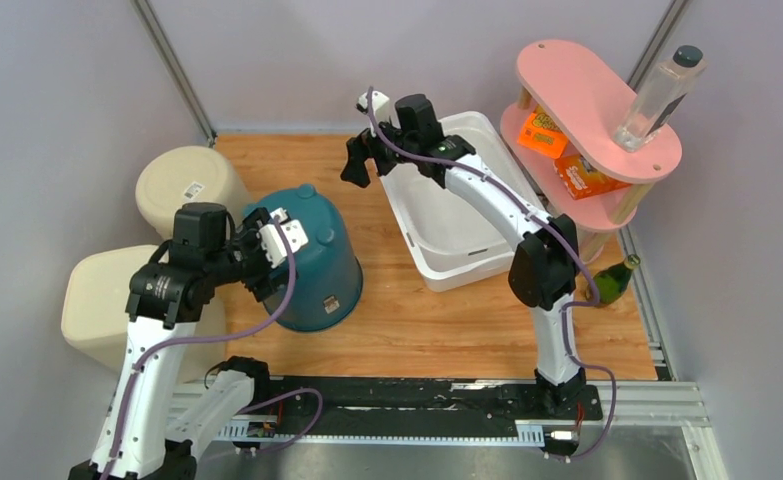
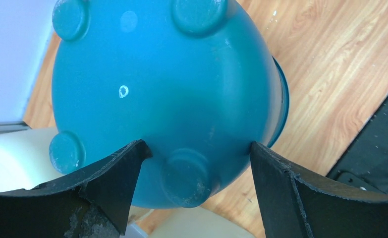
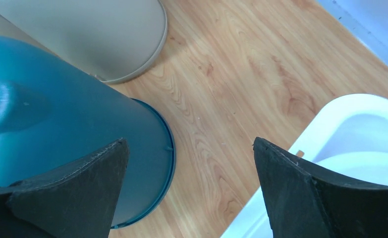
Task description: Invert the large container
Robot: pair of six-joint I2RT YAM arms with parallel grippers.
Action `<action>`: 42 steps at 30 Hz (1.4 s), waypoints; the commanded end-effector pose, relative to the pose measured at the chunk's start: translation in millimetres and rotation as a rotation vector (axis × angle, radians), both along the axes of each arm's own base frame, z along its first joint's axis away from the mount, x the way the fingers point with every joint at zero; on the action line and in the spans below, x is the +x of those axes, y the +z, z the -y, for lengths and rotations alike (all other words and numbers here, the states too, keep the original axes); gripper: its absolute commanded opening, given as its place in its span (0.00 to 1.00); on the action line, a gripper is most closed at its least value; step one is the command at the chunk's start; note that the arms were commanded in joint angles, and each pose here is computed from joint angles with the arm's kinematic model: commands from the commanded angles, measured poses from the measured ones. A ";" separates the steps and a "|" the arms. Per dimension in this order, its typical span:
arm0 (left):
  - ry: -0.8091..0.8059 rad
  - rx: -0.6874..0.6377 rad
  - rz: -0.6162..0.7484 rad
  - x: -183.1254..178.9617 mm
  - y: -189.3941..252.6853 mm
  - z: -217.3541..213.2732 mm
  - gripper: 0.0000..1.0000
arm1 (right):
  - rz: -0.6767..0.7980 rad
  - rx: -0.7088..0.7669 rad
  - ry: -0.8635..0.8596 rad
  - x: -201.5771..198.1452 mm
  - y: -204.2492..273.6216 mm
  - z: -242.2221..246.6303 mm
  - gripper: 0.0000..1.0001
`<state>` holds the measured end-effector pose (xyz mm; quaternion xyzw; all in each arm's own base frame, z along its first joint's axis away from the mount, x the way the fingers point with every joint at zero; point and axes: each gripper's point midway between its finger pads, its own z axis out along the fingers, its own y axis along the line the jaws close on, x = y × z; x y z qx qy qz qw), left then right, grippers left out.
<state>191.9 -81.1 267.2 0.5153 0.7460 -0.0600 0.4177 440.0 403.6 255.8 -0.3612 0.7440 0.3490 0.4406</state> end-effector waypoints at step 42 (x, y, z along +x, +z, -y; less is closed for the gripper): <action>0.927 0.075 0.278 367.0 45.7 -85.3 0.88 | 0.203 -0.417 -0.053 -83.8 13.4 203.3 0.98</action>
